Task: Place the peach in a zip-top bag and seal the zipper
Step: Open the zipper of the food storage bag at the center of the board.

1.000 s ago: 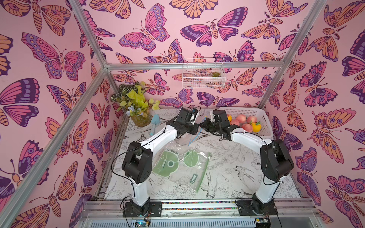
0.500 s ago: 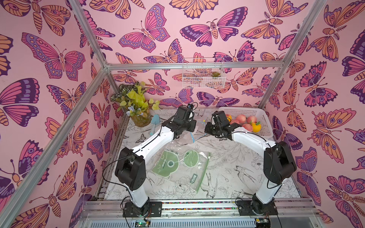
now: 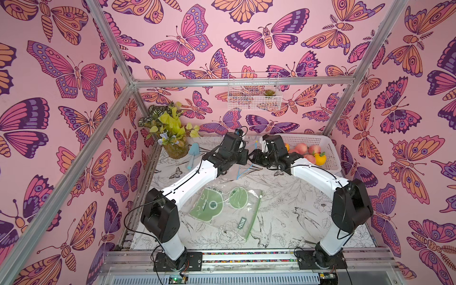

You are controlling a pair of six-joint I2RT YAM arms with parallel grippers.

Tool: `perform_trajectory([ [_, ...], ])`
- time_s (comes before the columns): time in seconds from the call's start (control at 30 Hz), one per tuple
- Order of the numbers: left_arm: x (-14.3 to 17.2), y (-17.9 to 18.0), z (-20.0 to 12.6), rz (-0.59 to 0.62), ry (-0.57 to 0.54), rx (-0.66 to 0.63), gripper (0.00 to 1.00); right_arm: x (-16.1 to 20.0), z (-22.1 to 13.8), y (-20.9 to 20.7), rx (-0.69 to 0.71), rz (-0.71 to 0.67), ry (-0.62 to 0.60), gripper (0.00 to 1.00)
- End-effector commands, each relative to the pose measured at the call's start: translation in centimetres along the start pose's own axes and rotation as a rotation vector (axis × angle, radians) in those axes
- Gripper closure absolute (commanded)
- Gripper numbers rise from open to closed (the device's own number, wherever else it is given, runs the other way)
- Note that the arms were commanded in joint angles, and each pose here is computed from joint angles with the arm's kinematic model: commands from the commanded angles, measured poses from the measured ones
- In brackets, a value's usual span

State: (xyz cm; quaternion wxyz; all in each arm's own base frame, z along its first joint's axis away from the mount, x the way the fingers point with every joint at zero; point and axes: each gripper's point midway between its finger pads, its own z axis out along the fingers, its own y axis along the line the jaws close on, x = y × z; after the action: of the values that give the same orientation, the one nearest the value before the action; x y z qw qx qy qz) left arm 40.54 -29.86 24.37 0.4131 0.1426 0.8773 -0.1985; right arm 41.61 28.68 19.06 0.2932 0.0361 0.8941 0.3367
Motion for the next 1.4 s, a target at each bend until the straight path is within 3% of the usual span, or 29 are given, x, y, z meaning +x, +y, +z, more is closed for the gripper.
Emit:
perform_trajectory([
  [0.0,0.2,-0.8,0.7,-0.034,0.010,0.008,1.00,0.1,0.2,0.0,0.047,0.001,-0.008,0.53],
  [0.27,-0.9,-1.2,0.3,-0.057,-0.022,-0.007,1.00,-0.2,0.3,-2.9,0.331,-0.089,-0.028,0.56],
  [0.57,-1.6,2.5,-0.4,0.035,-0.057,-0.229,1.00,-1.0,-1.7,-6.1,0.560,-0.159,-0.051,0.62],
  [0.73,-2.2,4.5,-0.9,0.114,-0.079,-0.355,1.00,-1.4,-2.8,-6.7,0.611,-0.183,-0.064,0.65],
  [0.93,-3.2,6.1,-1.5,0.180,-0.096,-0.484,1.00,-1.4,-3.0,-6.0,0.581,-0.201,-0.053,0.67],
  [1.17,-1.0,1.8,0.3,0.144,-0.015,-0.201,1.00,-0.4,-0.9,-3.4,0.386,-0.171,-0.008,0.64],
  [1.37,0.5,1.5,1.0,0.073,0.021,-0.161,1.00,-0.4,-1.1,-2.0,0.237,-0.115,-0.024,0.64],
])
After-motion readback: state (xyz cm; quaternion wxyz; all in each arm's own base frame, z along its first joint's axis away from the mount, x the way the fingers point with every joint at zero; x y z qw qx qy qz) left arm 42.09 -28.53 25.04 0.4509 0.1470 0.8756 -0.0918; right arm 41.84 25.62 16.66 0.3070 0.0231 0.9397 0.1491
